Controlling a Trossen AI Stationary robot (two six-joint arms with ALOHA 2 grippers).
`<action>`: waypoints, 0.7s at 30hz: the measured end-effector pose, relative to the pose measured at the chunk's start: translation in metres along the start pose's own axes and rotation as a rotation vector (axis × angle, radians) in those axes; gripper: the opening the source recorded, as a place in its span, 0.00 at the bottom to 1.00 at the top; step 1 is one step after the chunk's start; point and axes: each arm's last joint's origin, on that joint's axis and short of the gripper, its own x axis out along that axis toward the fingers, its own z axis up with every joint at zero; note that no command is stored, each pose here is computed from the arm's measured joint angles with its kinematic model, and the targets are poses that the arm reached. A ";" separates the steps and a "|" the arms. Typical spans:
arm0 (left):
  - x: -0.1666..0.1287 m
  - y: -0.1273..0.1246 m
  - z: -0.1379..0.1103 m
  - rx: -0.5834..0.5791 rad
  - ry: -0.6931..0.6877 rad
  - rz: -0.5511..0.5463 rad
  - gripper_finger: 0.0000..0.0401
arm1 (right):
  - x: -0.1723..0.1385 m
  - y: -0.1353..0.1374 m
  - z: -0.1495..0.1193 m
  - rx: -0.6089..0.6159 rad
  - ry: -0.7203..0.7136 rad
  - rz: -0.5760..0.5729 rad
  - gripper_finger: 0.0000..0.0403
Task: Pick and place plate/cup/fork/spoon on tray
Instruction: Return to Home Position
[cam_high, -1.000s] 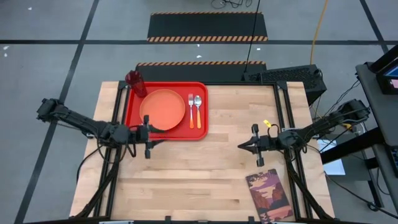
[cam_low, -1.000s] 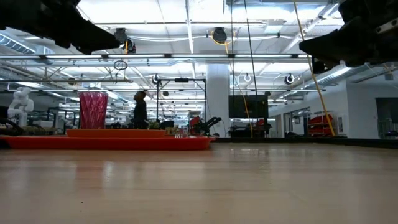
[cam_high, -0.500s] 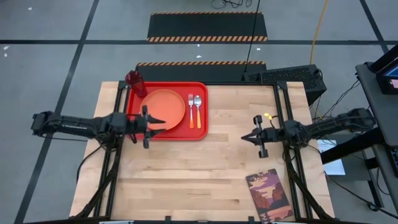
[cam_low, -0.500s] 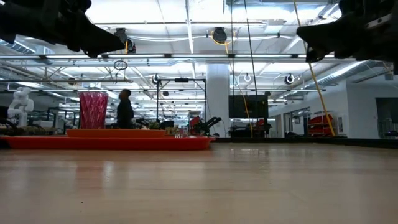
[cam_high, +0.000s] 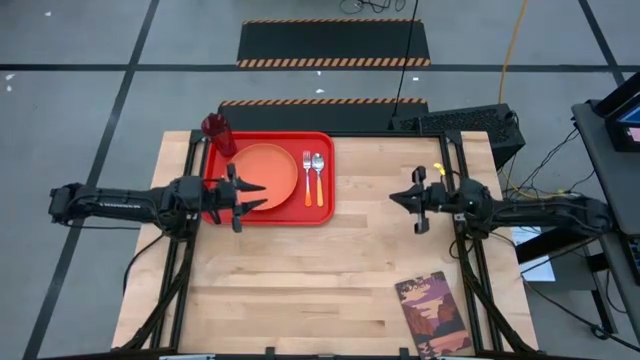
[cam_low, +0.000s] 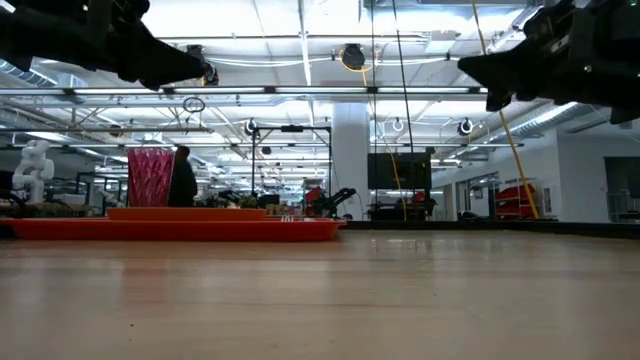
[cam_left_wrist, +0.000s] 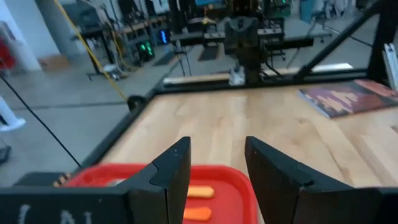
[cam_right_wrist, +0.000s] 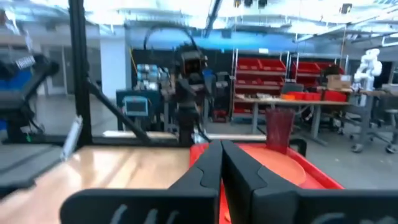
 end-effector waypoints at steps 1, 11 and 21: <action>0.000 0.001 0.002 0.005 -0.016 0.008 0.39 | -0.001 0.001 0.002 0.010 -0.014 0.004 0.00; 0.000 0.007 0.004 -0.008 -0.040 0.049 0.39 | -0.013 0.015 0.000 0.048 0.067 0.016 0.00; 0.000 0.007 0.004 -0.037 -0.044 0.050 0.39 | -0.021 0.023 -0.005 0.076 0.148 0.021 0.00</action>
